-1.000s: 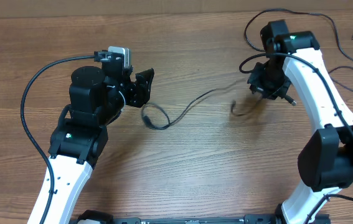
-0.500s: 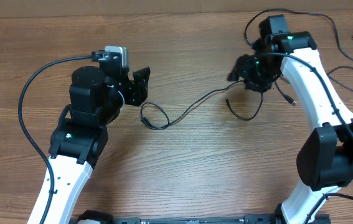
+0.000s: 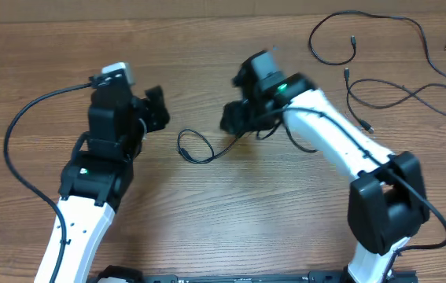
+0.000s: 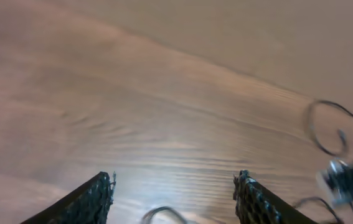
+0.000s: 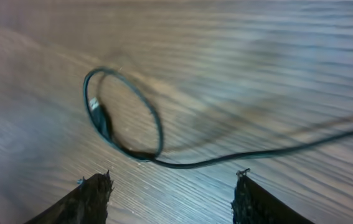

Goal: Untangle cables

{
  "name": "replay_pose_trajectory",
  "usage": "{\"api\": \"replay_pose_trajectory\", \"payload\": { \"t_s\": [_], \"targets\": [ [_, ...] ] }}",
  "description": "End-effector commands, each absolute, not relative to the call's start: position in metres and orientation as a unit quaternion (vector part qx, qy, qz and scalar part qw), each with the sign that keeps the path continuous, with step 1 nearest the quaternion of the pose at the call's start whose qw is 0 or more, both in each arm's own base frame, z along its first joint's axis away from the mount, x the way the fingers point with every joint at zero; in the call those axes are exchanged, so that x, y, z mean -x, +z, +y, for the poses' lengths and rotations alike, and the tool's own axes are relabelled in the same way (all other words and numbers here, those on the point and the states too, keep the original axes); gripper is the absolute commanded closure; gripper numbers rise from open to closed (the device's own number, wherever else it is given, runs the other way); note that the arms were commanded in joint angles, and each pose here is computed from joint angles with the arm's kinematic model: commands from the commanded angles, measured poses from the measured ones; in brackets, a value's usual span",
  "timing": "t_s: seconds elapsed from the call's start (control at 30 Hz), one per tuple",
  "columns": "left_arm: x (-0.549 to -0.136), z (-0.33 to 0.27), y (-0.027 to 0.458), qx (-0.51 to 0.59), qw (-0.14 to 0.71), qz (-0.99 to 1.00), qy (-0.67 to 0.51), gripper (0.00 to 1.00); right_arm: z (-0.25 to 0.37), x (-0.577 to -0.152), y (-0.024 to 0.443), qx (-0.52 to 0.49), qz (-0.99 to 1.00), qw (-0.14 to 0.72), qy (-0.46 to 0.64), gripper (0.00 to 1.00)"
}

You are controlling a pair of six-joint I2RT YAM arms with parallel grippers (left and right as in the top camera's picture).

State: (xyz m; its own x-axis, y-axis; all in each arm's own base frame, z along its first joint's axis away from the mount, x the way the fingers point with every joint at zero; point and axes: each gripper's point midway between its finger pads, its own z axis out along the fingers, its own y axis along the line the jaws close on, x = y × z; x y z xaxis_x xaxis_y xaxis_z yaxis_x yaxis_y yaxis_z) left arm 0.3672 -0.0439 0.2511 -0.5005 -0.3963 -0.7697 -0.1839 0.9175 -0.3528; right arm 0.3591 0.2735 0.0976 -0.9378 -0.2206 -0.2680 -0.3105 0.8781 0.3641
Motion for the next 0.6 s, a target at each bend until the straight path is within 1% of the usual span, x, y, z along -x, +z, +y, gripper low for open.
{"api": "replay_pose_trajectory", "payload": {
  "t_s": [0.0, 0.1, 0.27, 0.4, 0.5, 0.57],
  "targets": [
    [-0.368, -0.017, 0.252, 0.236, 0.461, 0.847, -0.122, 0.35, 0.283, -0.351, 0.080, 0.165, 0.963, 0.116, 0.180, 0.39],
    [-0.365, -0.010, 0.246, 0.243, 0.441, 0.852, -0.141, 0.35, 0.301, -0.342, 0.074, 0.195, 0.955, 0.125, 0.187, 0.53],
    [-0.357, 0.005, 0.236, 0.263, 0.420, 0.858, -0.133, 0.35, 0.331, -0.322, 0.058, 0.269, 0.933, 0.139, 0.194, 0.53],
    [-0.354, 0.005, 0.231, 0.265, 0.410, 0.863, -0.130, 0.31, 0.352, -0.304, 0.039, 0.340, 0.912, 0.134, 0.187, 0.54],
    [-0.352, 0.005, 0.229, 0.266, 0.406, 0.865, -0.129, 0.30, 0.364, -0.292, 0.024, 0.398, 0.890, 0.132, 0.180, 0.54],
    [-0.352, 0.005, 0.229, 0.266, 0.404, 0.866, -0.129, 0.30, 0.368, -0.287, 0.015, 0.425, 0.879, 0.129, 0.174, 0.57]
  ]
}}
